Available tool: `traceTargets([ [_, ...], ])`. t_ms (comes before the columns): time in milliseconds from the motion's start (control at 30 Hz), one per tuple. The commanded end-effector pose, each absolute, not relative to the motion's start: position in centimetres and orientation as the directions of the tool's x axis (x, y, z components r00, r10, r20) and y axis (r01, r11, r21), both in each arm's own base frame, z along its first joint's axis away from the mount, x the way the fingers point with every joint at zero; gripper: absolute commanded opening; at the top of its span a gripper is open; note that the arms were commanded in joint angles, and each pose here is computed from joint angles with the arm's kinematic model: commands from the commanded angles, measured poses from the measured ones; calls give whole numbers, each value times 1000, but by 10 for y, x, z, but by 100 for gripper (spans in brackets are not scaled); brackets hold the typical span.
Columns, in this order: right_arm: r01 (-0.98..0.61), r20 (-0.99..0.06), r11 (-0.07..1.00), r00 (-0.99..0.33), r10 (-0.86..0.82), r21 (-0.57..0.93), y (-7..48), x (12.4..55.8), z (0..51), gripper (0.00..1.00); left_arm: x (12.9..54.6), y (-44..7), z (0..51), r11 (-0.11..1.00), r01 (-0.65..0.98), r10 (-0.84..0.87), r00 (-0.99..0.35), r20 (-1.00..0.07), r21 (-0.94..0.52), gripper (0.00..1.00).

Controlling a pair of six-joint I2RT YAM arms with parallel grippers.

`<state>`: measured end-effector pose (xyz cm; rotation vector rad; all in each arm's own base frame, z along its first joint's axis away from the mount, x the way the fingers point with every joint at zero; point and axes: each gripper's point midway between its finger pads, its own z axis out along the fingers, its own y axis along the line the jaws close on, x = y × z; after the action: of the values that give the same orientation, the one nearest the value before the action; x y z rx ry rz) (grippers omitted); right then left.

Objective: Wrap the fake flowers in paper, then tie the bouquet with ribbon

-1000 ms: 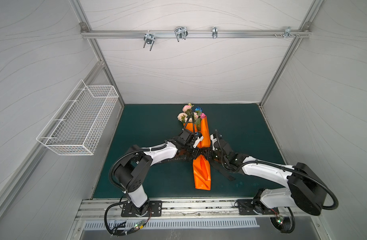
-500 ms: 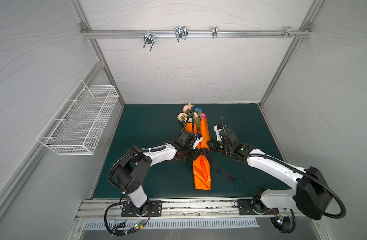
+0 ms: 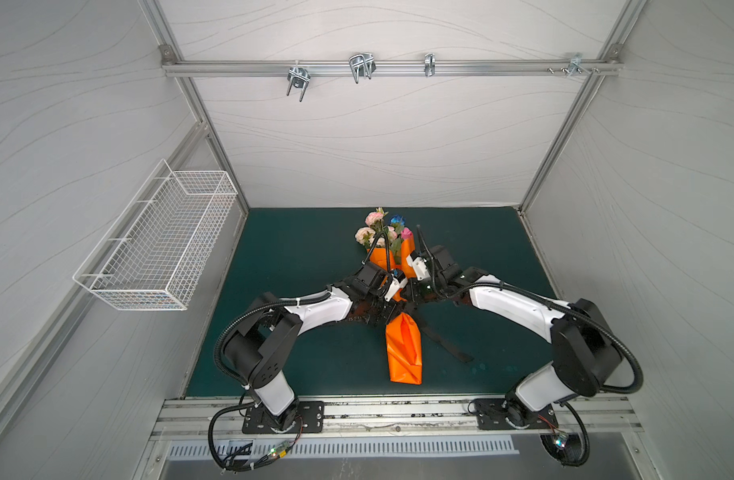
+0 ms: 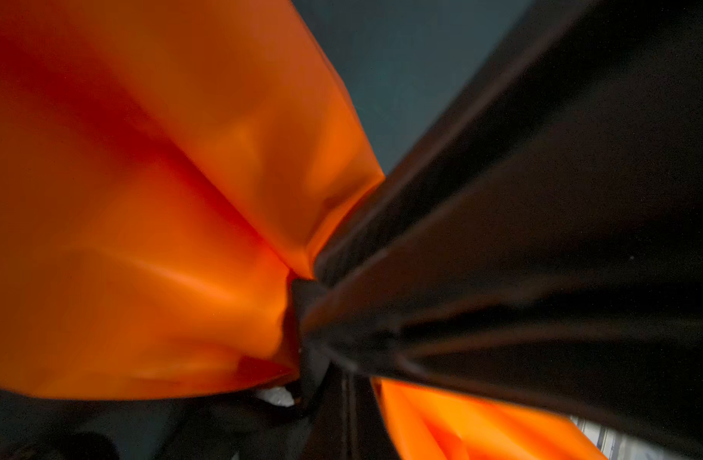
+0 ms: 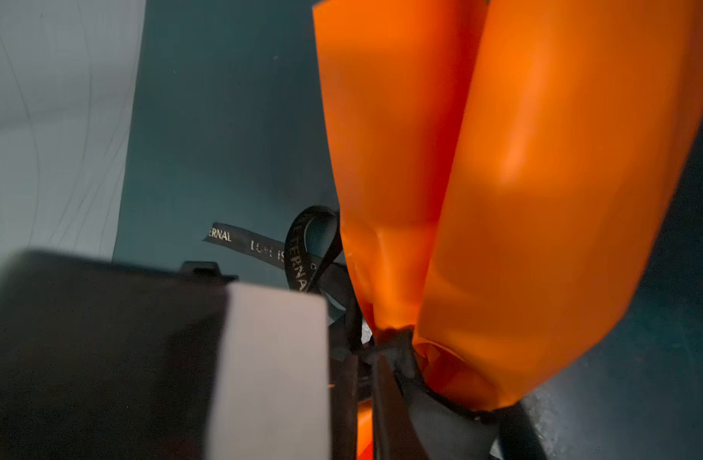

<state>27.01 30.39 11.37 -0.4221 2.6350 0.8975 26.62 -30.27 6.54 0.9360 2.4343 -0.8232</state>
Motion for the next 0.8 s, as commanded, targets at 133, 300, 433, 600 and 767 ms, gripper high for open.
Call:
traceTargets([
  [133, -401, -339, 755, -907, -249, 518, 301, 261, 103, 21, 260, -304, 66, 556, 753, 529, -647, -549, -352, 0],
  [300, -400, -323, 772, -909, -265, 494, 293, 261, 94, 22, 260, -301, 63, 555, 761, 553, -639, -535, -335, 0],
  [433, -403, -329, 772, -907, -264, 491, 292, 264, 92, 24, 260, -301, 61, 552, 764, 559, -636, -532, -333, 0],
  [600, -414, -332, 761, -903, -272, 500, 295, 265, 89, 27, 259, -302, 59, 550, 765, 564, -635, -528, -334, 0],
  [767, -425, -330, 738, -900, -285, 523, 301, 264, 86, 29, 262, -302, 59, 559, 759, 557, -642, -527, -333, 0],
])
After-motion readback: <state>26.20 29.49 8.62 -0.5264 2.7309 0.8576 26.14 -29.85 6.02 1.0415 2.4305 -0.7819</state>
